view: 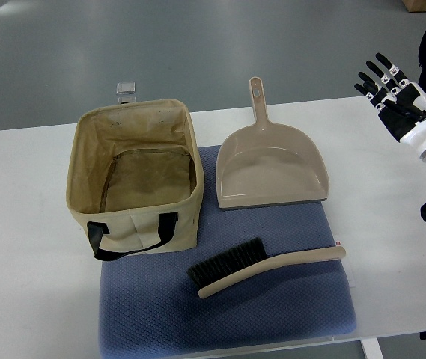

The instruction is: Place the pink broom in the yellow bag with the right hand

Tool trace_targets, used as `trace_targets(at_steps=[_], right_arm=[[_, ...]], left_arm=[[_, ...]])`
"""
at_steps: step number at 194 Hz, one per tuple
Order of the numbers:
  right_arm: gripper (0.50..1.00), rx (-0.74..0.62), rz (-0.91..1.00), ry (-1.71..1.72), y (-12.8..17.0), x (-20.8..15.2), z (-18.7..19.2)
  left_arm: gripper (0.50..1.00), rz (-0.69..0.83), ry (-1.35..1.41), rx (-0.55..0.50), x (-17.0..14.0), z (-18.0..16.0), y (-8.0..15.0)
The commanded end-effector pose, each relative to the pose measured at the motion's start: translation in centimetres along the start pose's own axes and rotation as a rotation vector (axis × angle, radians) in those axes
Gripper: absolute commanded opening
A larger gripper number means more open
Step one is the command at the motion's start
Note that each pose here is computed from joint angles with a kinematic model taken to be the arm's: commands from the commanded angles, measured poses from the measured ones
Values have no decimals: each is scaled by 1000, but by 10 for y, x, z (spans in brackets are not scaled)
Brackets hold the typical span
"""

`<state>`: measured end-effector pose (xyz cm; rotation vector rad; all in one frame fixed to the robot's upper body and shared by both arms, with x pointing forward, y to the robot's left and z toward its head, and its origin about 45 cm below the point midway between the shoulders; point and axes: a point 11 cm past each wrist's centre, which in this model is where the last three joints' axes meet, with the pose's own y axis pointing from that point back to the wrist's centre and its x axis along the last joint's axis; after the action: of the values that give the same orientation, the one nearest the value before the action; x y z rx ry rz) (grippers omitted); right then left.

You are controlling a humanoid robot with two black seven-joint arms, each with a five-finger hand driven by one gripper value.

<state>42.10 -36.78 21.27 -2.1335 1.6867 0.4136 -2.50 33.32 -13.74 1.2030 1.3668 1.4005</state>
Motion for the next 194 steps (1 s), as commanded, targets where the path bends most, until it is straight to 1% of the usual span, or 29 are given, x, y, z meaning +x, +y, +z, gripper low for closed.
trace_targets(at_steps=[1,194], right_arm=[[930,4,-2,0,0,0,-1],[930,-1,-13,0,-1,-2,0]], left_arm=[[1000,1,0,1,0,0,0],[1000,-3,2,2,-1,-2,0]])
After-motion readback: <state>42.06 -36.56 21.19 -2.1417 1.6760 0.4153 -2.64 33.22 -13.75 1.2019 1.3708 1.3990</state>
